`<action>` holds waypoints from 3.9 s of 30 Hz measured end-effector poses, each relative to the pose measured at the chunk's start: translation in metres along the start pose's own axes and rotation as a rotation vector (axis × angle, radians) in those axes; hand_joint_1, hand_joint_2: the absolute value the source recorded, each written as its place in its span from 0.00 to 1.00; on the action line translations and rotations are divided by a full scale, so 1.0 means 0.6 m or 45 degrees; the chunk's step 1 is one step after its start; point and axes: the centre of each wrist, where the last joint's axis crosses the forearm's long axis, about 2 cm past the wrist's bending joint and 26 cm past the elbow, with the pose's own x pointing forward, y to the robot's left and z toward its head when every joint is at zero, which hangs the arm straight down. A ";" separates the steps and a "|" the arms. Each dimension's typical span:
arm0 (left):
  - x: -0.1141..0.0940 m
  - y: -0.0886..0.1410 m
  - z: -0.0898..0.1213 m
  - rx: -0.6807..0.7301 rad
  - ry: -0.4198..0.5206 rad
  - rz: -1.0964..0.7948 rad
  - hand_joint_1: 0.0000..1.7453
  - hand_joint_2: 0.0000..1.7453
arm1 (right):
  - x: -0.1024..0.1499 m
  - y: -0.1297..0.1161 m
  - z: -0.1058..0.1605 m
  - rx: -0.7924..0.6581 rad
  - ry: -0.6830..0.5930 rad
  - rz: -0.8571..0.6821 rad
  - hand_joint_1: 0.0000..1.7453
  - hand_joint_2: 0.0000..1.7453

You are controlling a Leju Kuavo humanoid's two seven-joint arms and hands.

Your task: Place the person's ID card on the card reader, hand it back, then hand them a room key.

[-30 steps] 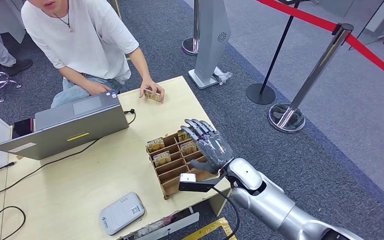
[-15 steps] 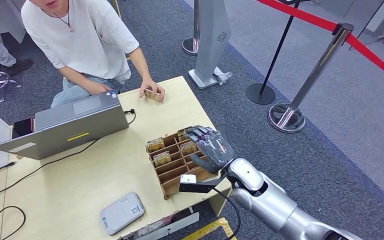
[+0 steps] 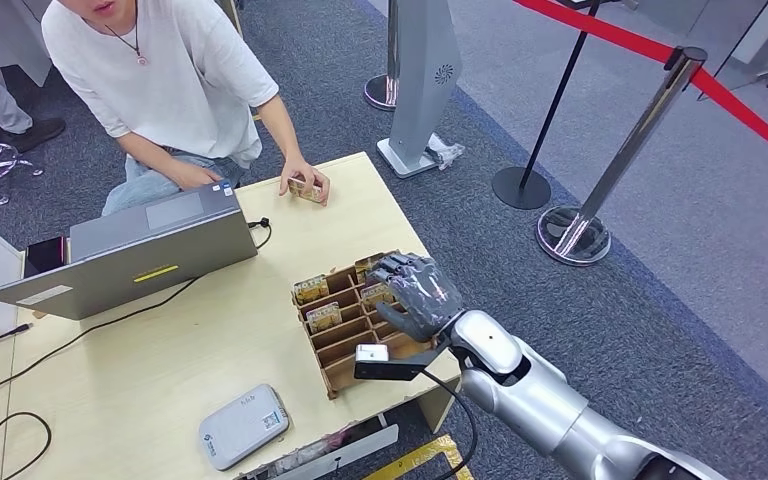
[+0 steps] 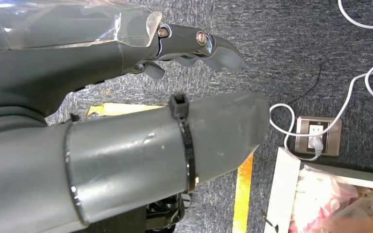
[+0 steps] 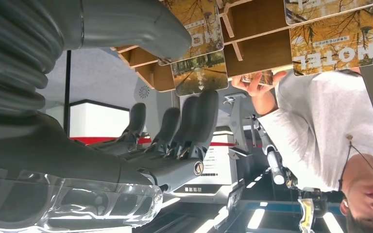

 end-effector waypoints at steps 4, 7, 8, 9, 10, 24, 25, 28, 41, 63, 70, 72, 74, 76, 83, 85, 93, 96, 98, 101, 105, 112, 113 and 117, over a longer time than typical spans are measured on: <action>0.000 0.000 0.000 -0.001 0.000 -0.002 0.00 0.00 | -0.003 0.003 -0.010 0.015 -0.006 -0.001 0.47 1.00; 0.001 0.000 0.000 0.000 0.001 -0.003 0.00 0.00 | -0.007 0.004 -0.018 0.021 -0.011 -0.002 0.45 1.00; 0.001 0.000 0.000 0.000 0.001 -0.003 0.00 0.00 | -0.008 0.005 -0.020 0.022 -0.010 -0.004 0.44 1.00; 0.001 0.000 0.000 0.000 0.001 -0.003 0.00 0.00 | -0.009 0.005 -0.022 0.023 -0.009 -0.007 0.44 1.00; 0.001 0.000 0.000 0.000 0.001 -0.003 0.00 0.00 | -0.009 0.006 -0.024 0.025 -0.008 -0.009 0.43 1.00; 0.001 -0.001 0.000 0.000 0.000 -0.002 0.00 0.00 | -0.008 0.016 -0.033 0.051 -0.012 -0.016 0.46 1.00; 0.001 -0.001 0.000 0.000 0.001 -0.002 0.00 0.00 | -0.008 0.016 -0.033 0.052 -0.012 -0.017 0.46 1.00; 0.001 -0.001 0.000 0.000 0.006 -0.001 0.00 0.00 | -0.008 0.017 -0.033 0.055 -0.009 -0.018 0.46 1.00; 0.001 0.000 0.000 0.003 0.012 0.009 0.00 0.00 | -0.017 0.020 -0.038 0.062 -0.004 -0.027 0.50 1.00; 0.000 0.000 0.000 0.008 0.005 0.019 0.00 0.00 | -0.031 0.029 -0.038 0.061 0.019 -0.039 0.50 1.00; 0.000 0.000 0.000 0.008 0.004 0.019 0.00 0.00 | -0.030 0.029 -0.037 0.047 0.035 -0.035 0.51 1.00; 0.000 0.000 0.000 0.008 0.004 0.019 0.00 0.00 | -0.029 0.030 -0.036 0.046 0.041 -0.032 0.51 1.00; 0.000 0.000 0.000 0.008 0.004 0.019 0.00 0.00 | -0.028 0.031 -0.034 0.045 0.045 -0.030 0.51 1.00; 0.000 0.000 0.000 0.008 0.004 0.019 0.00 0.00 | -0.028 0.031 -0.033 0.044 0.047 -0.031 0.51 1.00; 0.000 0.000 0.000 0.010 0.005 0.023 0.00 0.00 | -0.026 0.032 -0.025 0.045 0.060 -0.034 0.53 1.00; 0.000 0.000 0.000 0.010 0.004 0.023 0.00 0.00 | -0.026 0.033 -0.022 0.046 0.061 -0.029 0.54 1.00; 0.000 0.000 0.000 0.010 -0.001 0.023 0.00 0.00 | -0.026 0.034 -0.017 0.048 0.066 -0.022 0.67 1.00; 0.000 0.000 0.000 0.010 -0.003 0.024 0.00 0.00 | -0.026 0.034 -0.016 0.049 0.067 -0.022 0.90 1.00; 0.000 0.000 0.000 0.010 -0.003 0.024 0.00 0.00 | -0.026 0.034 -0.016 0.049 0.067 -0.022 0.97 1.00; 0.000 0.000 0.000 0.010 -0.004 0.024 0.00 0.00 | -0.025 0.033 -0.016 0.048 0.065 -0.021 0.99 1.00; 0.000 0.000 0.000 0.010 -0.004 0.024 0.00 0.00 | -0.025 0.032 -0.017 0.044 0.063 -0.021 1.00 1.00; 0.000 0.000 0.000 0.010 -0.004 0.024 0.00 0.00 | -0.024 0.031 -0.017 0.043 0.055 -0.003 1.00 1.00; 0.000 0.000 0.000 0.010 -0.004 0.024 0.00 0.00 | -0.024 0.031 -0.017 0.041 0.053 -0.002 1.00 1.00; 0.000 0.000 0.000 0.010 -0.005 0.023 0.00 0.00 | -0.023 0.029 -0.018 0.028 0.041 0.012 1.00 1.00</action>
